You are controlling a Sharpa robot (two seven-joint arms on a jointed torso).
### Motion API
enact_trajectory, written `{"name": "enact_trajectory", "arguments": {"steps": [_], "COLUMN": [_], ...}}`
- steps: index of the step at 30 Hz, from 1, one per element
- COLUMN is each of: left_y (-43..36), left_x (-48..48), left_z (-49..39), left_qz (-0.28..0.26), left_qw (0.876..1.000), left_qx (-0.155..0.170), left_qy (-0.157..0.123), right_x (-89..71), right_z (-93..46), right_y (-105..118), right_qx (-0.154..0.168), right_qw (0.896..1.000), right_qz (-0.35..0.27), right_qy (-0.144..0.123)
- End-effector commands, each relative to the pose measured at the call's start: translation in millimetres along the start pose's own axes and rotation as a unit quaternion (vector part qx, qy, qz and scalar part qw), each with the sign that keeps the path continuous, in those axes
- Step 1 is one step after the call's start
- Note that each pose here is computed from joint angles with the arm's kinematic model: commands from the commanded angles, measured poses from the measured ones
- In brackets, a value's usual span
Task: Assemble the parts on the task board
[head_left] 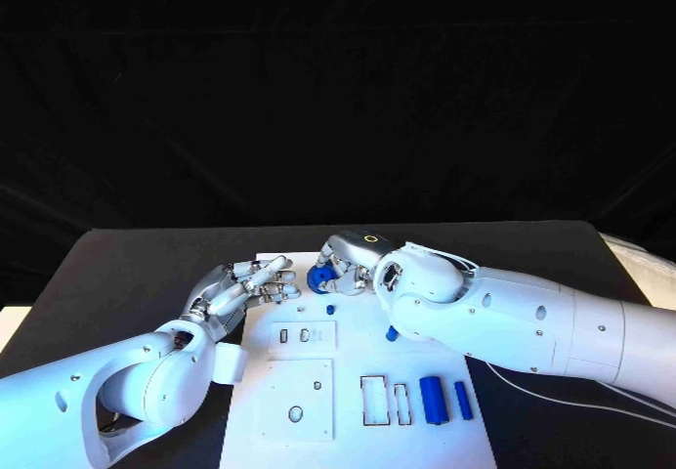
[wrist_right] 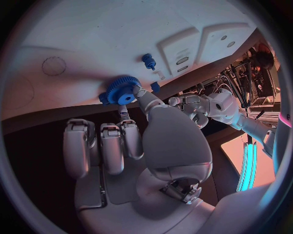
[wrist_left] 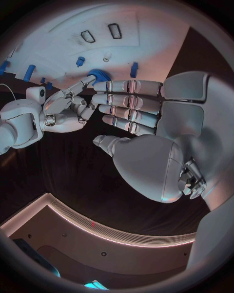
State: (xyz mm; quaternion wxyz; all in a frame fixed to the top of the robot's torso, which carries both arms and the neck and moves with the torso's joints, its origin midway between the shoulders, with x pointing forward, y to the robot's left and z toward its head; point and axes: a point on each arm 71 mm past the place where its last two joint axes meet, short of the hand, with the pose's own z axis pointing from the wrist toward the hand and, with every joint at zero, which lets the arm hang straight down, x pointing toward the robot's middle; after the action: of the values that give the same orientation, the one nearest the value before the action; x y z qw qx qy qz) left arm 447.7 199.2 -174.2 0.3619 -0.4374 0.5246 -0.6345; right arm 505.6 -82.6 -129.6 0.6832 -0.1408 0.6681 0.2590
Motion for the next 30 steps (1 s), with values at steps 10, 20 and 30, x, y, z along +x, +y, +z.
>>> {"name": "enact_trajectory", "arguments": {"steps": [10,20,30], "left_y": [-0.9,-0.6,-0.3], "left_x": [2.3,0.6,-0.3], "left_z": [0.5,0.5,0.3], "left_qz": [-0.005,-0.003,-0.002], "left_qw": [1.0,1.0,1.0], "left_qx": [0.005,0.002,0.0], "left_qy": [0.01,0.005,0.003], "right_x": [1.1,1.0,6.2], "right_z": [-0.8,-3.4,-5.0], "right_y": [1.2,-1.5,-8.0], "right_qx": [0.002,-0.001,0.011], "right_qw": [1.0,1.0,0.999], "right_qz": [0.007,0.013,0.027], "right_qy": [-0.008,-0.003,0.036]}}
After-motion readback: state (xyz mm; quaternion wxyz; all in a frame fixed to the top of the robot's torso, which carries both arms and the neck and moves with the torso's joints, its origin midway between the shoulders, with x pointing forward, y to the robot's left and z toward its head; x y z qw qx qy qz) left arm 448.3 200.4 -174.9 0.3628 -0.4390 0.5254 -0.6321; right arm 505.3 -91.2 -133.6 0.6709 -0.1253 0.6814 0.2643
